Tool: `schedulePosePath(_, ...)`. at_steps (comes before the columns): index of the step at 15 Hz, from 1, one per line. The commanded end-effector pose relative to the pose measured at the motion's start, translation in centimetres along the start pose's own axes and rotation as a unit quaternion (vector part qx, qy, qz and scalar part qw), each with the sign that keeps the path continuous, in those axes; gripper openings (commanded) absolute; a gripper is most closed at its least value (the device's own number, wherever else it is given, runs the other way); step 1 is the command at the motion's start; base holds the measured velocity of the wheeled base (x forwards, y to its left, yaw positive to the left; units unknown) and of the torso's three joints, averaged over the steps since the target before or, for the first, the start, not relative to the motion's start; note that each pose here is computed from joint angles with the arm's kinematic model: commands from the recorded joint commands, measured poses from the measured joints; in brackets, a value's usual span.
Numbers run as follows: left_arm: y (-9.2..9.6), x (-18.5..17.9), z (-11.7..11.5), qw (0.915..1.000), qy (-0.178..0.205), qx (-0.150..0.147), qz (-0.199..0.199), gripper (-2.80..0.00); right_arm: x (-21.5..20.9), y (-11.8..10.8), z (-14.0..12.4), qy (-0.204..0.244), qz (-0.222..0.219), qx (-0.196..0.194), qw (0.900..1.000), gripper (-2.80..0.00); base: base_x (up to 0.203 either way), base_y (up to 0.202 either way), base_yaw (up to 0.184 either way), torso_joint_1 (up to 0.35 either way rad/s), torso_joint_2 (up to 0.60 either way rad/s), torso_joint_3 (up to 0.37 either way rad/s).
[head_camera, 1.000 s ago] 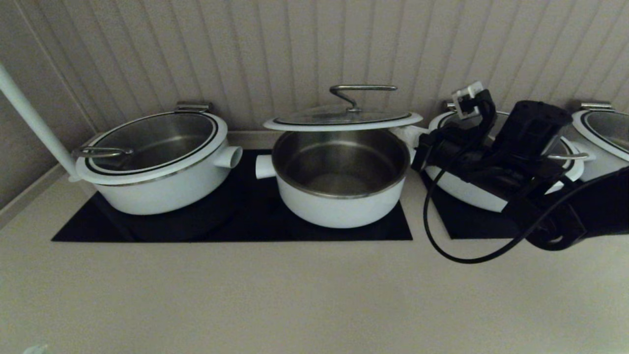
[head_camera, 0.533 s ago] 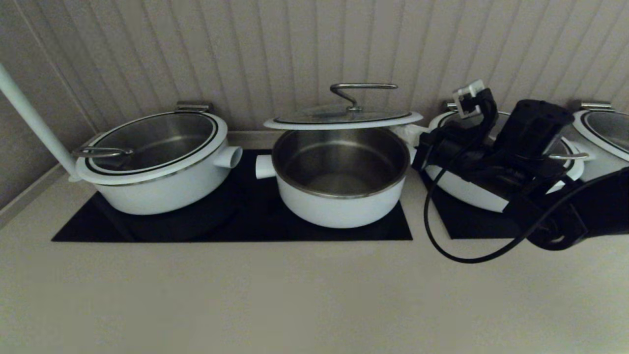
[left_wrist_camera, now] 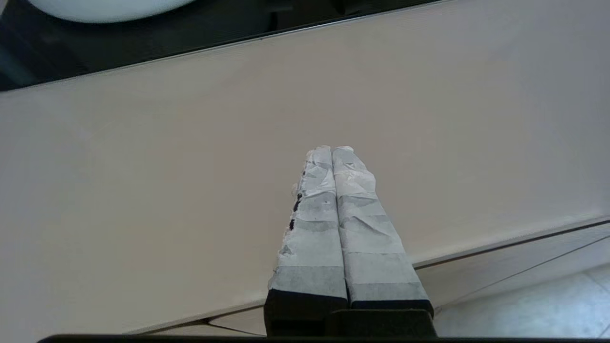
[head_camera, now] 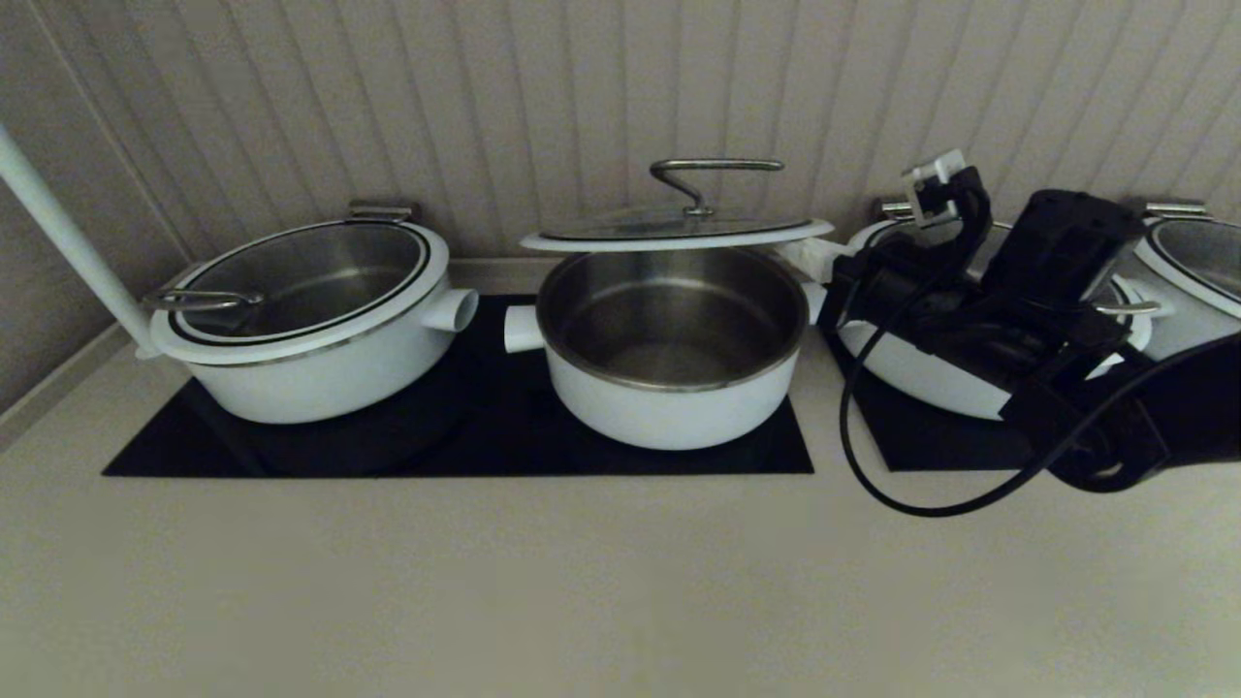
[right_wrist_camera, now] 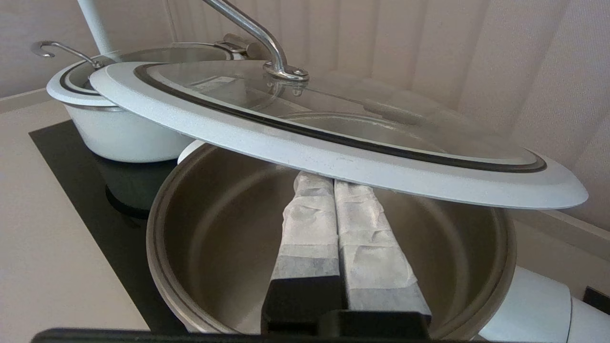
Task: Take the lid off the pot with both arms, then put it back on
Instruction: Open the pot lid completely
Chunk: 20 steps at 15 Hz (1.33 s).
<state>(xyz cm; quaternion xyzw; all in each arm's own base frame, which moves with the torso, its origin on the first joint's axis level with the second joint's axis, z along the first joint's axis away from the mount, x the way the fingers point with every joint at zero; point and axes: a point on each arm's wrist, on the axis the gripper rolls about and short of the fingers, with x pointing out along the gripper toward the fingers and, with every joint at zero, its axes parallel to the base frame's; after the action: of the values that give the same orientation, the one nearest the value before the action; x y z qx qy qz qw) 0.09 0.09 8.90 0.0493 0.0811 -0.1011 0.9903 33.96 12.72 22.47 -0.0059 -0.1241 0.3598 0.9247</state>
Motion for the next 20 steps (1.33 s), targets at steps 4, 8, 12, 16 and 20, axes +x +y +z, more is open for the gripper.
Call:
schedulePosePath(4,0.03,0.03,0.04,0.9993,0.009,0.022,0.03,-2.8,-0.01,0.04,0.11,-0.004,0.002,-0.002,1.0,-2.8,0.0,0.0,0.0,0.0,0.0,0.0)
schedulePosePath(8,0.28,-0.26,0.21,0.995,0.041,0.021,0.088,-2.8,0.02,0.02,0.0,-0.002,0.002,-0.001,1.0,-2.8,0.0,0.0,0.0,0.0,0.0,0.0)
schedulePosePath(12,0.4,-0.4,0.21,0.9914,0.054,0.005,0.119,-2.8,0.0,-0.03,0.0,-0.002,0.001,-0.001,1.0,-2.8,0.0,0.0,0.0,0.0,0.0,0.0)
schedulePosePath(16,0.36,-0.44,0.15,0.9864,0.089,0.003,0.138,-2.8,0.0,-0.03,0.0,-0.002,0.001,-0.001,1.0,-2.8,0.0,0.0,0.0,0.0,0.0,0.0)
schedulePosePath(20,0.13,-0.5,0.02,0.9912,0.078,-0.006,0.107,-2.8,-0.05,-0.01,-0.01,-0.002,0.001,-0.001,1.0,-2.8,0.0,0.0,0.0,0.0,0.0,0.0)
